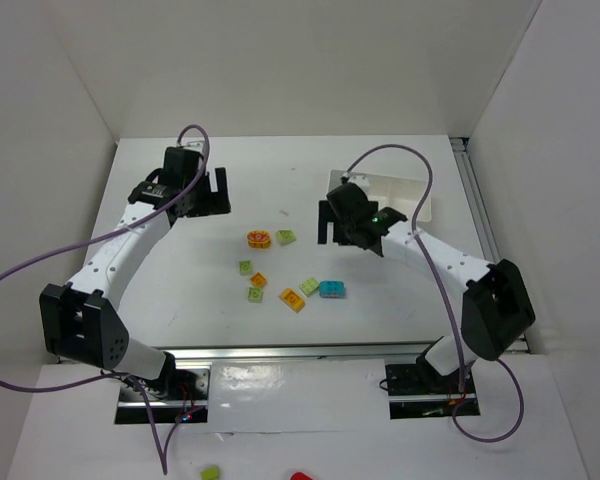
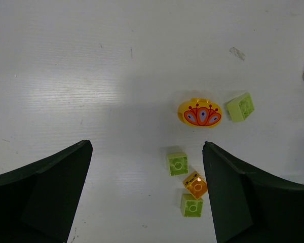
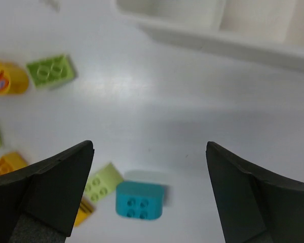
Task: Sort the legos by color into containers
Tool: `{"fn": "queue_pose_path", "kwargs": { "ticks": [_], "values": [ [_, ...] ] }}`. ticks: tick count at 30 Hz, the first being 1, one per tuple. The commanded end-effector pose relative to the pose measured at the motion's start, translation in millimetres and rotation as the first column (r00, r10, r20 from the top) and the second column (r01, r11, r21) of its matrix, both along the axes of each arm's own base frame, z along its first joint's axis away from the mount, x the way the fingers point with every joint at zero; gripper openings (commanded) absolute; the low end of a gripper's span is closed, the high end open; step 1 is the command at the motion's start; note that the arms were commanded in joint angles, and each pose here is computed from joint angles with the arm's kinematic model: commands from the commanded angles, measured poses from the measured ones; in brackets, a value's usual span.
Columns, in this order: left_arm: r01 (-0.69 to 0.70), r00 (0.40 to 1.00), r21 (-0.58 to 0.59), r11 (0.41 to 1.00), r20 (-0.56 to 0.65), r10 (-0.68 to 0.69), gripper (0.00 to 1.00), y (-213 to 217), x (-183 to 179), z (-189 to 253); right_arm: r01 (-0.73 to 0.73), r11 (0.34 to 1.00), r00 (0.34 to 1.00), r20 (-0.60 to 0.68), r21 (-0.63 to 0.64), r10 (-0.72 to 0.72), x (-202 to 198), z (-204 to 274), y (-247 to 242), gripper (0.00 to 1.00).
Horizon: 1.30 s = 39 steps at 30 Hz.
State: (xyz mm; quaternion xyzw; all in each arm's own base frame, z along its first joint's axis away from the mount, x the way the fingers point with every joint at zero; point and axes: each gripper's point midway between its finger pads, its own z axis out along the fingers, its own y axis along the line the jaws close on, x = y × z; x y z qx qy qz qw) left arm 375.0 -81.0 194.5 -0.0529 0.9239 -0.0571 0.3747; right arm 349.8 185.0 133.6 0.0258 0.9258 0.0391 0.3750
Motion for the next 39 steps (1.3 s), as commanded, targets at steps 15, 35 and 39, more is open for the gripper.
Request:
{"fn": "queue_pose_path", "kwargs": {
  "ticks": [15, 35, 39],
  "values": [
    [0.027, 1.000, -0.020, 0.999, -0.013, -0.027, 1.00, -17.1, 3.9, -3.7, -0.239, 0.971, 0.922, -0.308, 0.028, 0.235, -150.0, -65.5, 21.1, 0.96],
    [0.023, 1.000, -0.009, 1.000, 0.001, -0.023, 1.00, -17.0, 3.0, 0.3, -0.173, 0.967, 0.947, -0.301, -0.185, 0.112, -86.9, -103.6, -10.1, 0.89],
    [0.023, 1.000, -0.009, 1.000, 0.003, -0.023, 1.00, -17.7, 5.6, 1.2, -0.150, 0.975, 0.958, -0.269, -0.163, 0.102, -69.4, -103.7, -13.4, 0.89]
  ]
}}
